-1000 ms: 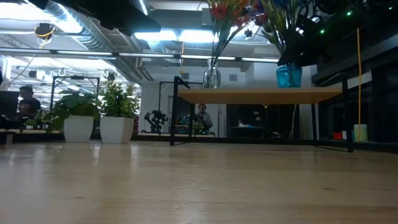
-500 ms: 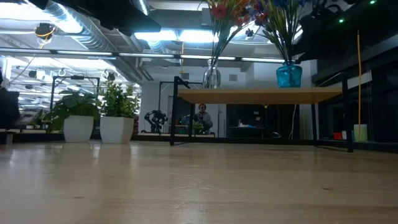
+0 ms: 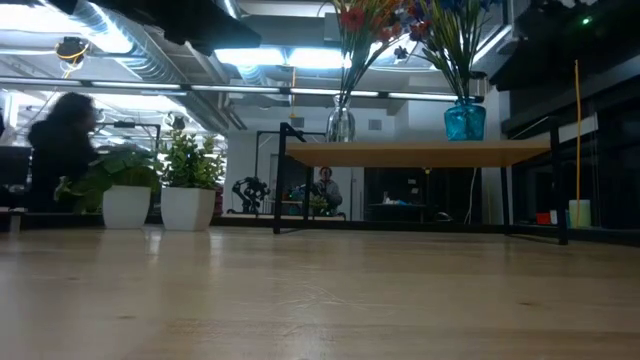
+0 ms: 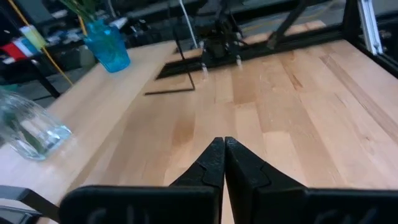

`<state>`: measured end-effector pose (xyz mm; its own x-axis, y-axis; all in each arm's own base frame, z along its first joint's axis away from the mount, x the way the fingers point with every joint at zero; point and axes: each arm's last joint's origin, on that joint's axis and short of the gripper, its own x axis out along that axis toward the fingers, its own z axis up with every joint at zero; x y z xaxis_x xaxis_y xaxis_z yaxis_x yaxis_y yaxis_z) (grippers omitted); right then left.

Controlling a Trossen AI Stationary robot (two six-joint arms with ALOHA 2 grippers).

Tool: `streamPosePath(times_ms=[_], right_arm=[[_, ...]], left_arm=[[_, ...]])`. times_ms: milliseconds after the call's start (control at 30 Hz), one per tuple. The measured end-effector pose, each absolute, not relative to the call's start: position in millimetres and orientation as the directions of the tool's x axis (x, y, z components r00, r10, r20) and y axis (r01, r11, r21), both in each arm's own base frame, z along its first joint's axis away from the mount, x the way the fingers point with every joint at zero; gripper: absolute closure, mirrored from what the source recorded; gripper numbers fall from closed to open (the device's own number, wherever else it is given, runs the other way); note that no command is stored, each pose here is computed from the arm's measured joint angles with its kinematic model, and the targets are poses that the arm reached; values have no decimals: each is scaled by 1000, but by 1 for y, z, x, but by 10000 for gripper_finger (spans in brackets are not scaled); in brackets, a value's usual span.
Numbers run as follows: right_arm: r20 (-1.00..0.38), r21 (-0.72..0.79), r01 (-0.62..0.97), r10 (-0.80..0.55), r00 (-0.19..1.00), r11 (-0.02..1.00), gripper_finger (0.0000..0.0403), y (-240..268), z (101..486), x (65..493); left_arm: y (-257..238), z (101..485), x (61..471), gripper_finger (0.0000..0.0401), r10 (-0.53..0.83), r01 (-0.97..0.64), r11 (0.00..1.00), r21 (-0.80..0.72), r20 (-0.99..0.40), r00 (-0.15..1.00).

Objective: Pick and place flowers into a vace then onto a shelf
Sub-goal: Return to Home Position

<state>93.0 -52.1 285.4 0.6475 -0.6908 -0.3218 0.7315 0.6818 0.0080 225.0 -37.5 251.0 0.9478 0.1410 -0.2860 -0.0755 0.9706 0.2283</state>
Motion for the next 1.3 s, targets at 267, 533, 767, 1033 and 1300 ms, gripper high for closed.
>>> streamPosePath(times_ms=[267,533,767,1033,1300], right_arm=[[-303,-23,653,-628,717,757,391,-40,287,85],[-338,-26,424,-407,849,905,399,-25,284,89],[-314,-29,293,-287,905,956,400,-14,287,107],[-308,-38,136,-141,941,990,401,5,284,133],[-254,-63,48,-63,965,997,401,20,246,161]], left_arm=[[-35,254,225,399,228,-167,955,244,-250,941],[-20,259,218,400,251,-182,948,260,-261,932],[-6,271,196,400,237,-183,952,247,-207,949],[0,234,165,400,222,-194,958,210,-119,968],[4,198,131,400,219,-215,963,165,-7,976]])
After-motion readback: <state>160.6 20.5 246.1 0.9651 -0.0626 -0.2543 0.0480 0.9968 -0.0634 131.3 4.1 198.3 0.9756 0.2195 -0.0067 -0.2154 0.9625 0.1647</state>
